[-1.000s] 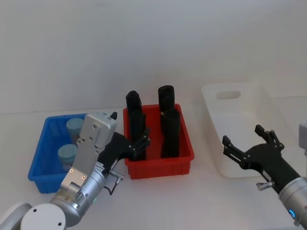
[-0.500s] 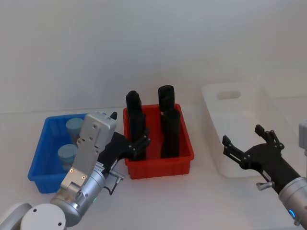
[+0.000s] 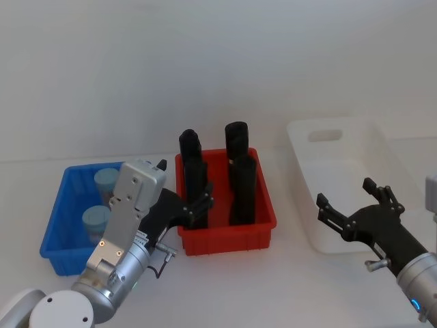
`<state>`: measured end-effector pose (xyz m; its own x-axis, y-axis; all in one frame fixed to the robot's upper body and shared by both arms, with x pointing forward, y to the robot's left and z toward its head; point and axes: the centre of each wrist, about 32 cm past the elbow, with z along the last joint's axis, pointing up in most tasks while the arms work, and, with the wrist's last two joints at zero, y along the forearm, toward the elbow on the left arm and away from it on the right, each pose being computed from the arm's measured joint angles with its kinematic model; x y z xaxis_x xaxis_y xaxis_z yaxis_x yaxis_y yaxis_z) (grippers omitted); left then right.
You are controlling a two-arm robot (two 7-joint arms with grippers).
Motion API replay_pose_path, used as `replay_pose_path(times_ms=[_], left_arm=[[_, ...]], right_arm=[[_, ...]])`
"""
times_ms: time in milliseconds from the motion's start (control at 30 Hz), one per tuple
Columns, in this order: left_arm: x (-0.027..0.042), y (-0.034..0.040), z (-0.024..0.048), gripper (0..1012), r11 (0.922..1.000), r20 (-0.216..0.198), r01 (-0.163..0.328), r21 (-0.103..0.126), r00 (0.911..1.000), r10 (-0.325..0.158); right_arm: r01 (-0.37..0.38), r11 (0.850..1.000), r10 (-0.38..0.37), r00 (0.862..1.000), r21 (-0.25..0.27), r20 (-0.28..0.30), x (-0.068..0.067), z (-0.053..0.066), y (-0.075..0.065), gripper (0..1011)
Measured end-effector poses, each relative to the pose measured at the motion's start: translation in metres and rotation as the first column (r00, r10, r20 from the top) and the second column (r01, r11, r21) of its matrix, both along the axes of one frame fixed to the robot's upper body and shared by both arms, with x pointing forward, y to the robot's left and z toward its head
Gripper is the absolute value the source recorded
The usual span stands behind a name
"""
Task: Pick the cotton swabs from the blue box and place them into the white box.
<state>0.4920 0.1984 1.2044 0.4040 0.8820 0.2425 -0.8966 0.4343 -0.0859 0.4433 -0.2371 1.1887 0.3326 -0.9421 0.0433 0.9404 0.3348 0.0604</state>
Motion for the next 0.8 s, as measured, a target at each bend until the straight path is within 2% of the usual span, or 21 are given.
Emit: replay_pose_path(times_ms=[800], left_arm=[[0.0006,0.0008,0.0001,1004,1.0,-0.001,-0.002,-0.001,1.0,0.002]], right_arm=[[0.0,1.0,0.0,1.0,0.0,0.0,0.0,0.0,0.0,1001]])
